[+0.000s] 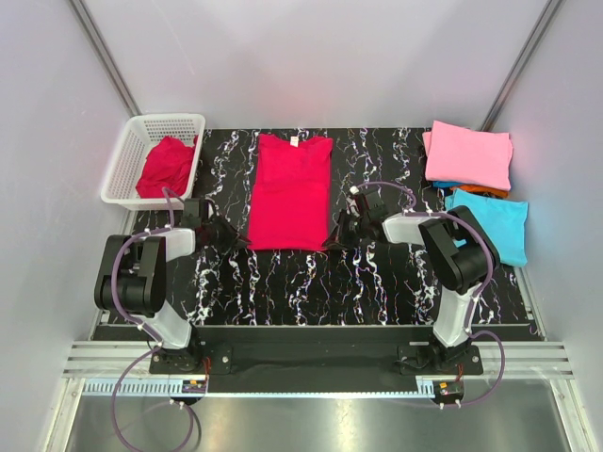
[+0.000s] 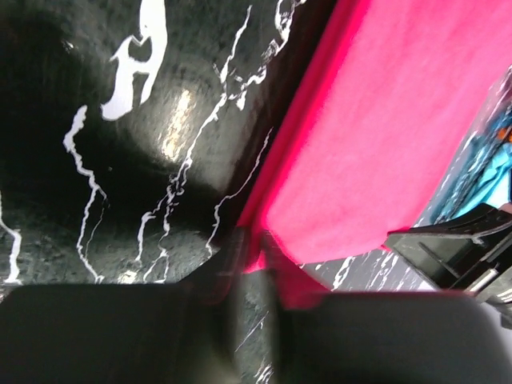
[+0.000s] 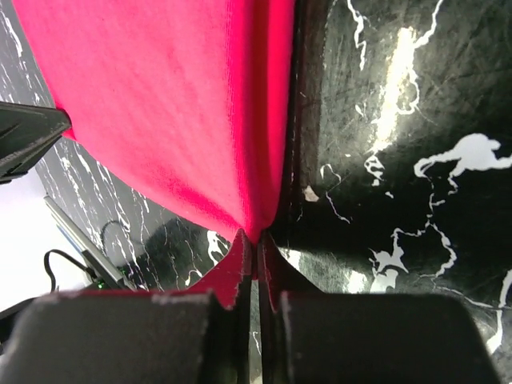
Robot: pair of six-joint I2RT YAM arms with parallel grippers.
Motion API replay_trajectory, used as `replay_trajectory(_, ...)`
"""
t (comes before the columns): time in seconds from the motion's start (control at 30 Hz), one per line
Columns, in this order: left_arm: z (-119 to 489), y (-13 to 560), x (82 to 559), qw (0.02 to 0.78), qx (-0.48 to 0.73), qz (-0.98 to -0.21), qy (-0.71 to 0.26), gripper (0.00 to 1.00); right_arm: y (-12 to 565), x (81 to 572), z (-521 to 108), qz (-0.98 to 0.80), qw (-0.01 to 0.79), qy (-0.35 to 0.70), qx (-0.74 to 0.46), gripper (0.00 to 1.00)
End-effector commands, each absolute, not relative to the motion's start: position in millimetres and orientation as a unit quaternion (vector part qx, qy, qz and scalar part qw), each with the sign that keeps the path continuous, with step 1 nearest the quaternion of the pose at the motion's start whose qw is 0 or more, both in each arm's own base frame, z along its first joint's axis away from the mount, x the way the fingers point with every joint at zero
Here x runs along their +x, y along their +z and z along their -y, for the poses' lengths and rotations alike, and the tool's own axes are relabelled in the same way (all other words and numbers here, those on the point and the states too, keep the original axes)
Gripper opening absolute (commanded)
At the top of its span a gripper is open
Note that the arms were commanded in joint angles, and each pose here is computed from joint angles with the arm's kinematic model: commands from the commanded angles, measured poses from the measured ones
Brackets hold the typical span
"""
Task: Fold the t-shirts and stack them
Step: Fold the tshirt
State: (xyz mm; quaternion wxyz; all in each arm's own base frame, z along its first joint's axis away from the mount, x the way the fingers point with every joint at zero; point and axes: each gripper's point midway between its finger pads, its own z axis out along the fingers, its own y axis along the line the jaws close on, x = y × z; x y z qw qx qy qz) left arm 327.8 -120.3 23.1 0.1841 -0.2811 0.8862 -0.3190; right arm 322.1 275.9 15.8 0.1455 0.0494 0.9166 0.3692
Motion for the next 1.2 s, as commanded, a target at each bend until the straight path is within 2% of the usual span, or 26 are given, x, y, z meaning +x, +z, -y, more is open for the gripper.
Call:
replay_trajectory(0.0,117.7,21.3,320.8,0.180,-0.279,-0.890,-0.313,0.02,19.7,320.8,-266.3,-0.927,0.150,0.340,0.050,0.00)
replay_trajectory(0.3,124.9,10.9,258.4,0.150,-0.255,-0.910,-0.290,0.00,19.4,281.7,-245.3,-0.936,0.130,0.320,0.067,0.00)
replay_trajectory(0.47,153.3,17.9,216.2,0.157,-0.201,-0.931,-0.261,0.00,23.1,245.8,-239.1,-0.938,0.116,0.318,0.073,0.00)
replay_trajectory(0.63,156.9,28.7,181.9,0.175,-0.209,-0.936,-0.223,0.00,39.9,209.6,-243.5,-0.935,0.128,0.323,0.073,0.00)
replay_trajectory(0.73,136.9,41.8,173.9,0.237,-0.229,-0.931,-0.158,0.00,52.4,183.1,-249.1,-0.934,0.140,0.319,0.080,0.00)
replay_trajectory(0.8,137.9,56.4,166.5,0.258,-0.240,-0.921,-0.167,0.00,63.7,160.3,-253.3,-0.935,0.144,0.315,0.071,0.00)
replay_trajectory(1.03,133.5,76.9,147.4,0.294,-0.240,-0.913,-0.149,0.00,79.1,136.8,-237.0,-0.934,0.179,0.300,0.078,0.00)
replay_trajectory(1.17,139.9,100.8,153.3,0.324,-0.221,-0.910,-0.132,0.00,96.6,137.1,-228.0,-0.931,0.203,0.297,0.068,0.00)
